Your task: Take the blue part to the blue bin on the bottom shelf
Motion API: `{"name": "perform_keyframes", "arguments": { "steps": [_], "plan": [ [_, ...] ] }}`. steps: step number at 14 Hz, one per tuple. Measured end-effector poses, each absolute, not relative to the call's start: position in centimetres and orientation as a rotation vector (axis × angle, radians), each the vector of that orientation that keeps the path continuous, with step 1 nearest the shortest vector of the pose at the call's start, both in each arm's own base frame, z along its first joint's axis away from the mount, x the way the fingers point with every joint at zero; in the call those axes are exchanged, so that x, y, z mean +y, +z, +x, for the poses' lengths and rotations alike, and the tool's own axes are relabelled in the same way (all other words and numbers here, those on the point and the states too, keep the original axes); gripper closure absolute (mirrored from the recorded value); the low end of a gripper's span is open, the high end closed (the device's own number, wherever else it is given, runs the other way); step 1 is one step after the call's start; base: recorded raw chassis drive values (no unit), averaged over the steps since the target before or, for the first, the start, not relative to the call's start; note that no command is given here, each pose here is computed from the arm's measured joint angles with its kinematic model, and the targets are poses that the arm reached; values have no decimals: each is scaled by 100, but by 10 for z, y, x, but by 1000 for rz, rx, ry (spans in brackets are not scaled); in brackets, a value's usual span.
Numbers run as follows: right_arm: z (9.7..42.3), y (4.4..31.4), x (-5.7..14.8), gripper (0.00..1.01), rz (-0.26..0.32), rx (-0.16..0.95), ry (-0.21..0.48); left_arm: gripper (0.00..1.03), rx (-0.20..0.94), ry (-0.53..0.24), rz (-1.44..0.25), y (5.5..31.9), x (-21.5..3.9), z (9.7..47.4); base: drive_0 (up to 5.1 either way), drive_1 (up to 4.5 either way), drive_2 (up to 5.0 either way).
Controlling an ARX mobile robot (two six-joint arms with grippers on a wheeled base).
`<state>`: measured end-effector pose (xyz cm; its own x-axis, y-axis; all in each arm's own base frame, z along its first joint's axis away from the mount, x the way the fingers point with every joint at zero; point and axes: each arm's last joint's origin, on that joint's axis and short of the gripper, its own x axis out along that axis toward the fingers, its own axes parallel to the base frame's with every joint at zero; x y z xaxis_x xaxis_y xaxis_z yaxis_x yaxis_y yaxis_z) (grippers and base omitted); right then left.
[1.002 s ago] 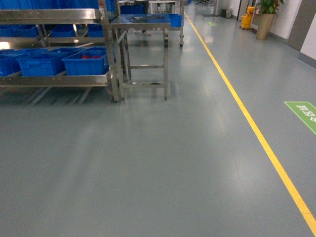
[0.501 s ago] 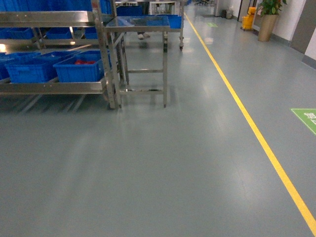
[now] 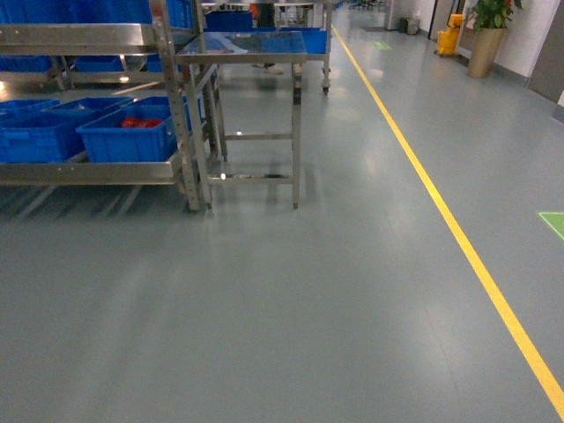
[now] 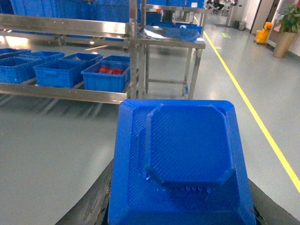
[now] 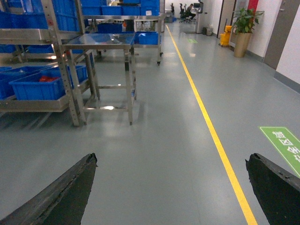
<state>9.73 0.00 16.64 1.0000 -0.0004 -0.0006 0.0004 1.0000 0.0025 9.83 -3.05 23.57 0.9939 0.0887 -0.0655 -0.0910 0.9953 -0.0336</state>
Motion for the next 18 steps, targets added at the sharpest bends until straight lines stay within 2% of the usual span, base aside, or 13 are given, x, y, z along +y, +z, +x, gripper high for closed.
{"name": "perform_keyframes", "arguments": {
  "steps": [18],
  "plan": [
    [97,166,0,3,2,0,0,60,62,92,-37,236,-30,98,-2,407,-411]
  ]
}}
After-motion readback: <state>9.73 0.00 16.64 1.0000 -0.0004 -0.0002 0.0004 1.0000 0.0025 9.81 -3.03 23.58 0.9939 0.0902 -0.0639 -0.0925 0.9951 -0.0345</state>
